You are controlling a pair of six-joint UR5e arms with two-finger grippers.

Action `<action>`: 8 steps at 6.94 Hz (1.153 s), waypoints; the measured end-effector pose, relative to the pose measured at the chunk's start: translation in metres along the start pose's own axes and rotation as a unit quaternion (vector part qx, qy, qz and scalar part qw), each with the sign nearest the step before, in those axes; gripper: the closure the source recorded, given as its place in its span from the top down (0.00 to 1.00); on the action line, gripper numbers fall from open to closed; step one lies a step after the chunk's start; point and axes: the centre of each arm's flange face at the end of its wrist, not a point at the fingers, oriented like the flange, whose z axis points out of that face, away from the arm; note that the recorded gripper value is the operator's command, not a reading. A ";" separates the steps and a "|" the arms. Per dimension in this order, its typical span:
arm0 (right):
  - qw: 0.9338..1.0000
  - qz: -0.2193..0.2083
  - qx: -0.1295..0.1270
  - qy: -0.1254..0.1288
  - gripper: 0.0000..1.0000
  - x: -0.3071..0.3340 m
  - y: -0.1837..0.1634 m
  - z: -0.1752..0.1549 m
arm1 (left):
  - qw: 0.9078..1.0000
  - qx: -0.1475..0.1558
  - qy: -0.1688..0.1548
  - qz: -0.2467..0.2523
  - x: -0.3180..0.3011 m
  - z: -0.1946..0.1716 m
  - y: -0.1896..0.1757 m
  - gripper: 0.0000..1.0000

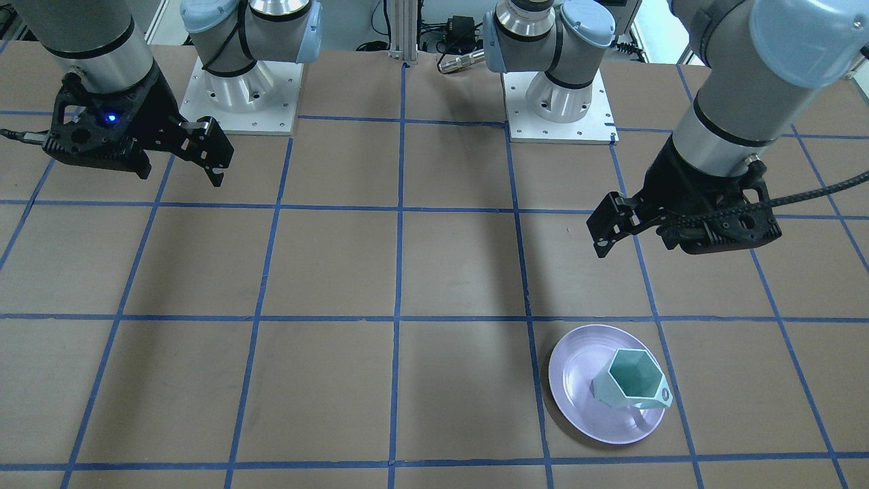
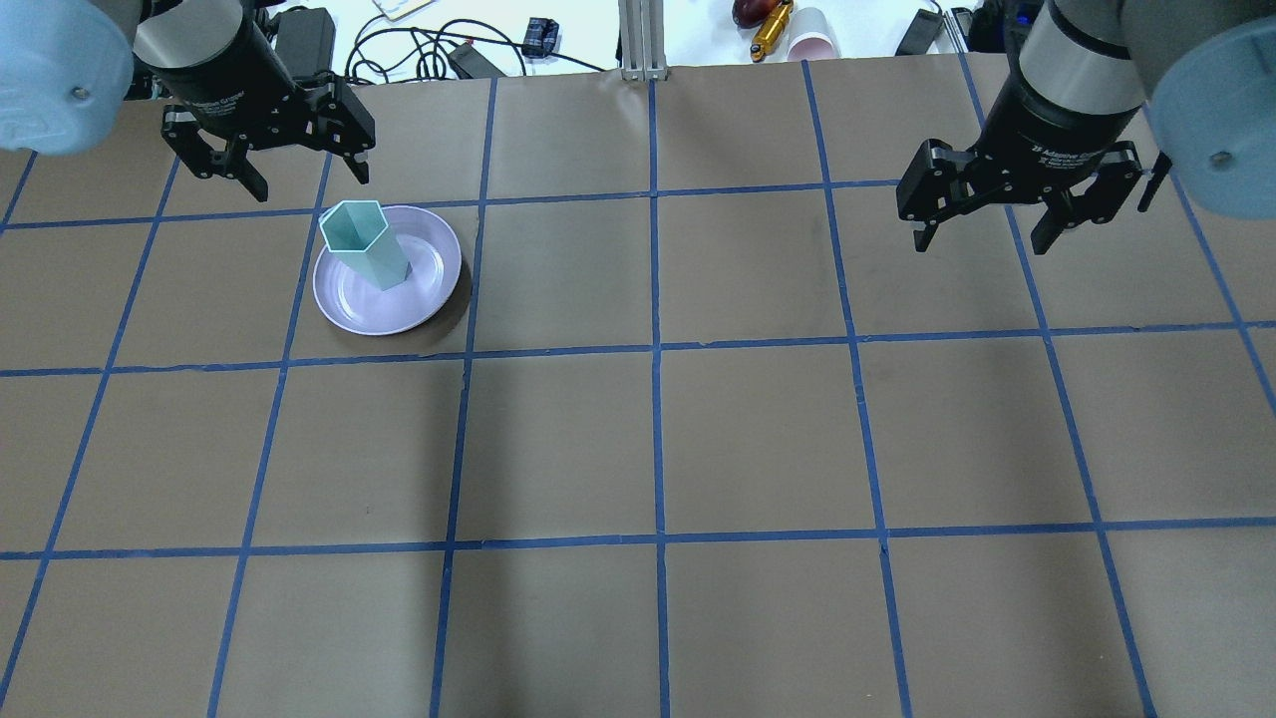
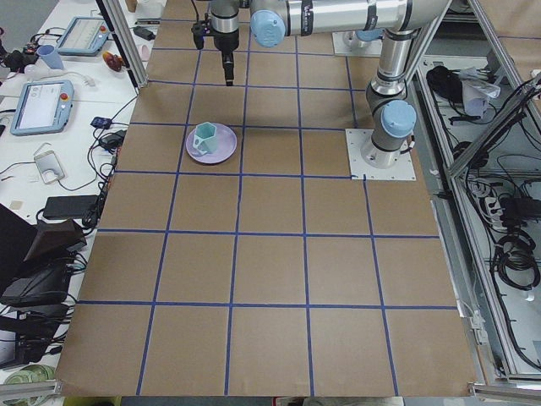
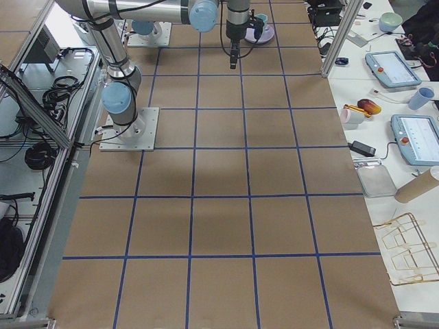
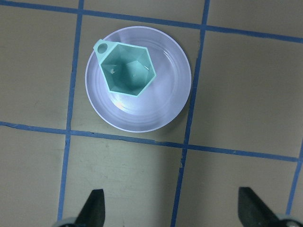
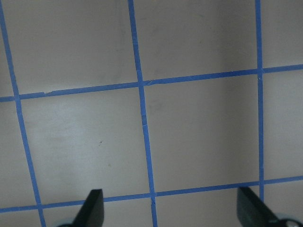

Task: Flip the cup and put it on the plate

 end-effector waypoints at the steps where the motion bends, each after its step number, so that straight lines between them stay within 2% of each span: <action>1: 1.000 0.000 0.000 0.000 1.00 0.000 0.000 0.000 | 1.000 -0.002 0.003 0.001 0.005 -0.002 0.010 1.00; 8: 1.000 0.000 0.000 0.000 1.00 0.000 0.000 0.000 | 1.000 -0.004 -0.022 0.015 0.014 -0.002 0.047 1.00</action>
